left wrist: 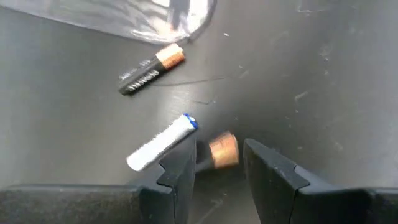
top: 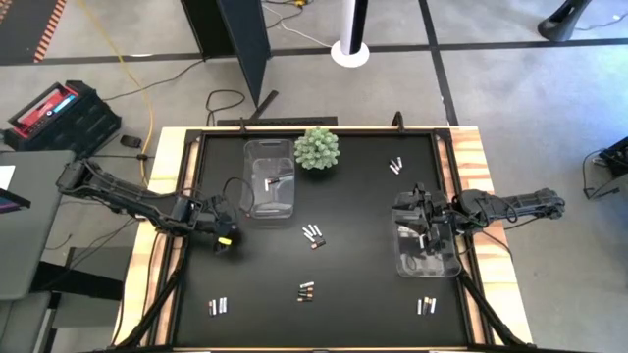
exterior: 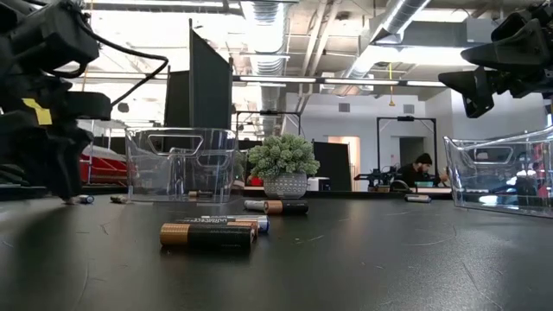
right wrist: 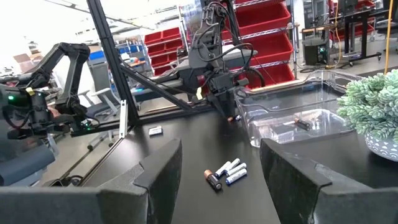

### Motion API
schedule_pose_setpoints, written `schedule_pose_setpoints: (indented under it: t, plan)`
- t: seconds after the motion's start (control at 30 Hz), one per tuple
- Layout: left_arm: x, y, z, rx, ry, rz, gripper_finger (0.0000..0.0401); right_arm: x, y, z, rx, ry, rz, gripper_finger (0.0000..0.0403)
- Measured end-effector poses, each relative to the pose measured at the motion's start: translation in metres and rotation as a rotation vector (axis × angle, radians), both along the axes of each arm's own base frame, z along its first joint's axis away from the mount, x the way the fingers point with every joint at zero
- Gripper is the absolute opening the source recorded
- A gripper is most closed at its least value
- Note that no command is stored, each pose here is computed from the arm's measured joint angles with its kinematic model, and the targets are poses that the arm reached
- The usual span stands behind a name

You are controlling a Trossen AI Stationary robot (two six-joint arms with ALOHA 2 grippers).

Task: Sort batteries
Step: Put the black-brown battery into the left transparent bin

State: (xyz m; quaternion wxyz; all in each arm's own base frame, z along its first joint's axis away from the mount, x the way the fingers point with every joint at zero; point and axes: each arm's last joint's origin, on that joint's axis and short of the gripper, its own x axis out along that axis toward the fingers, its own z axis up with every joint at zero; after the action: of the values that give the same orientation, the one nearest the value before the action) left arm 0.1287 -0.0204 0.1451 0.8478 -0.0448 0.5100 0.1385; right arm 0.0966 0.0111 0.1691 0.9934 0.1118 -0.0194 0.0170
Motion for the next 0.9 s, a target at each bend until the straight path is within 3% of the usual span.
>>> schedule_pose_setpoints:
  t: [0.33, 0.53, 0.73, 0.9]
  plan:
    - [0.0, 0.0, -0.001, 0.013, 0.002, -0.014, 0.013, 0.0, 0.0, 0.0, 0.0, 0.0, 0.0, 0.0235]
    - [0.004, -0.001, 0.006, -0.047, -0.035, 0.051, 0.013, 0.0, 0.0, 0.0, 0.0, 0.0, 0.0, 0.0235]
    - [0.008, 0.001, 0.03, -0.023, -0.097, 0.27, 0.013, 0.0, 0.0, 0.0, 0.0, 0.0, 0.0, 0.0235]
    - [-0.009, 0.006, 0.027, -0.053, -0.006, 0.563, 0.013, 0.0, 0.0, 0.0, 0.0, 0.0, 0.0, 0.0235]
